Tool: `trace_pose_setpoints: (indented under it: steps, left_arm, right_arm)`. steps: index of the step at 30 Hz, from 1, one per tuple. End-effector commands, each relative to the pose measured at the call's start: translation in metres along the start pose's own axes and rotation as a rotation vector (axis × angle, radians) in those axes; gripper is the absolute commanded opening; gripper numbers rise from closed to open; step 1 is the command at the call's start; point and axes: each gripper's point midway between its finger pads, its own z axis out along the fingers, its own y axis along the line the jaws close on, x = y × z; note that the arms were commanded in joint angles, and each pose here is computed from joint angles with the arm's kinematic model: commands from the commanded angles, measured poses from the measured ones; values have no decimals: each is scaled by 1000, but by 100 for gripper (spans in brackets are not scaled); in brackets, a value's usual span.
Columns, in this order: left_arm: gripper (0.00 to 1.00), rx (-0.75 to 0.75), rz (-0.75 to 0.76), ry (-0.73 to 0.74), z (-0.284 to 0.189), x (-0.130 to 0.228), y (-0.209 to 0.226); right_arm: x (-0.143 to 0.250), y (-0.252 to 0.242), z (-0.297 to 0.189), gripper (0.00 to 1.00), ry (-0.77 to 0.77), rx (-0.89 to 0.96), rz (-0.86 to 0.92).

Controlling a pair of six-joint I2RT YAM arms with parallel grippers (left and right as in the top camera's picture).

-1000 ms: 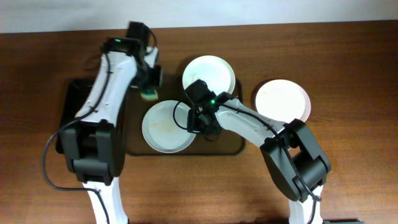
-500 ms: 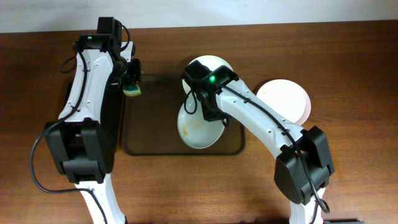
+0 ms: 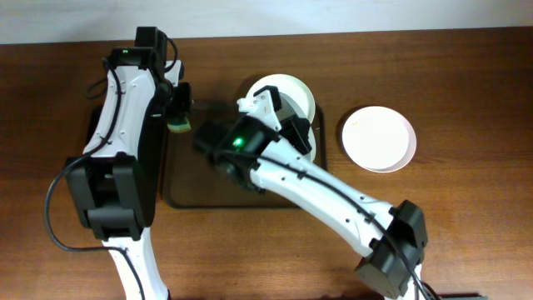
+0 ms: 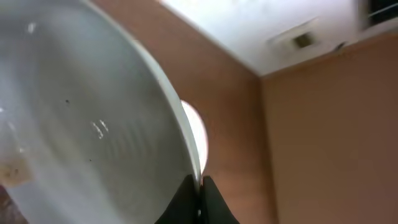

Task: Clean dirty plates on tray and stack at the side
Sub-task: 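Lift the pale blue plate with right gripper and stack on pink plate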

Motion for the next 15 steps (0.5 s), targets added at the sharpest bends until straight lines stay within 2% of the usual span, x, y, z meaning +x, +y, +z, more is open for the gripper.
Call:
trace_pose_setpoints:
  steps: [1,6,13,15]
  left_arm:
    - [1,15,30,17,6,2,-8]
    - [1,17,43,18,6,3,-14]
    - [1,17,43,18,6,3,-14]
    - [1,17,43,18,6,3,-14]
  right_arm:
    - [-28,-29,-30,4,-205,108,134]
    - [-35,-32,-43,4,-275,140,126]
    - [-35,-33,-42,4,-268,134,136]
    - [-28,-29,-33,4,-214,102,178]
